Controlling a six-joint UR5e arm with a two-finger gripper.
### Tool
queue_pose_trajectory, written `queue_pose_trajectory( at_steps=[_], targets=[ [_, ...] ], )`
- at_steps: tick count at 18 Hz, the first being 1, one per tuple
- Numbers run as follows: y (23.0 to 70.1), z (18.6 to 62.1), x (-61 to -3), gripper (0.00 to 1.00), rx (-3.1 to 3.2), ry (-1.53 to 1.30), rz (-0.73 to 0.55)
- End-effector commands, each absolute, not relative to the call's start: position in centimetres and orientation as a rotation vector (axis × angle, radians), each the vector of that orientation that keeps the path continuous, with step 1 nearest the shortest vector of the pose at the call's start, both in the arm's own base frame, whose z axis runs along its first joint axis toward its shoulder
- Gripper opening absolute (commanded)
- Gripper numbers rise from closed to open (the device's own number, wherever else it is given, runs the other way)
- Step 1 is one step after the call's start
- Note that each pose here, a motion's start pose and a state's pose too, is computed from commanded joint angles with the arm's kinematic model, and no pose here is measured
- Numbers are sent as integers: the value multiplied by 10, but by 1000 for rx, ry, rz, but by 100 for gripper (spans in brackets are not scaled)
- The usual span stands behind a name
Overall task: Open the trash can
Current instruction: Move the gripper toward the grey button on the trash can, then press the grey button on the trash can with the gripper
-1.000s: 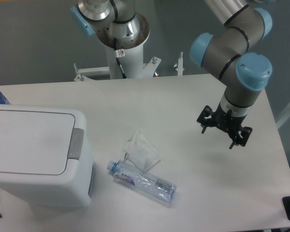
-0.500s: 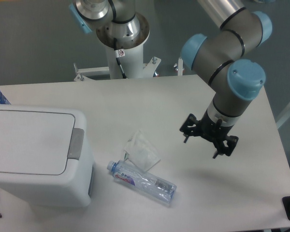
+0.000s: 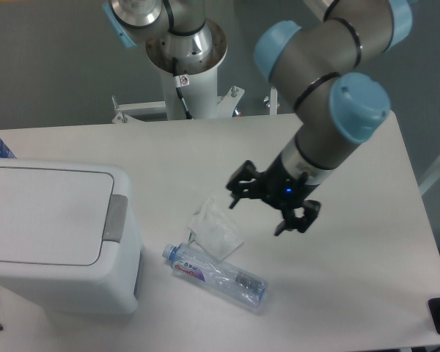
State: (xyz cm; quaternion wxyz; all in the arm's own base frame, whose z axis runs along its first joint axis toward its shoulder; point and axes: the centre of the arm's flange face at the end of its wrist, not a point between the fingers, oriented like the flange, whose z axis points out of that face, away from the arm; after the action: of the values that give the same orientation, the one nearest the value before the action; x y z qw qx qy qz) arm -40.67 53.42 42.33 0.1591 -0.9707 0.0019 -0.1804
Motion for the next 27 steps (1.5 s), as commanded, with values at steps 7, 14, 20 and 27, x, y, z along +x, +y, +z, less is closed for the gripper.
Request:
queue_pose_trajectory(
  at_steps=[7, 14, 20, 27],
  targets=[
    [527, 468, -385, 100, -2720, -78, -608],
    [557, 483, -378, 100, -2714, -252, -615],
    [587, 490, -347, 100, -2692, -351, -588],
    [600, 487, -330, 100, -2711, -397, -585]
  ],
)
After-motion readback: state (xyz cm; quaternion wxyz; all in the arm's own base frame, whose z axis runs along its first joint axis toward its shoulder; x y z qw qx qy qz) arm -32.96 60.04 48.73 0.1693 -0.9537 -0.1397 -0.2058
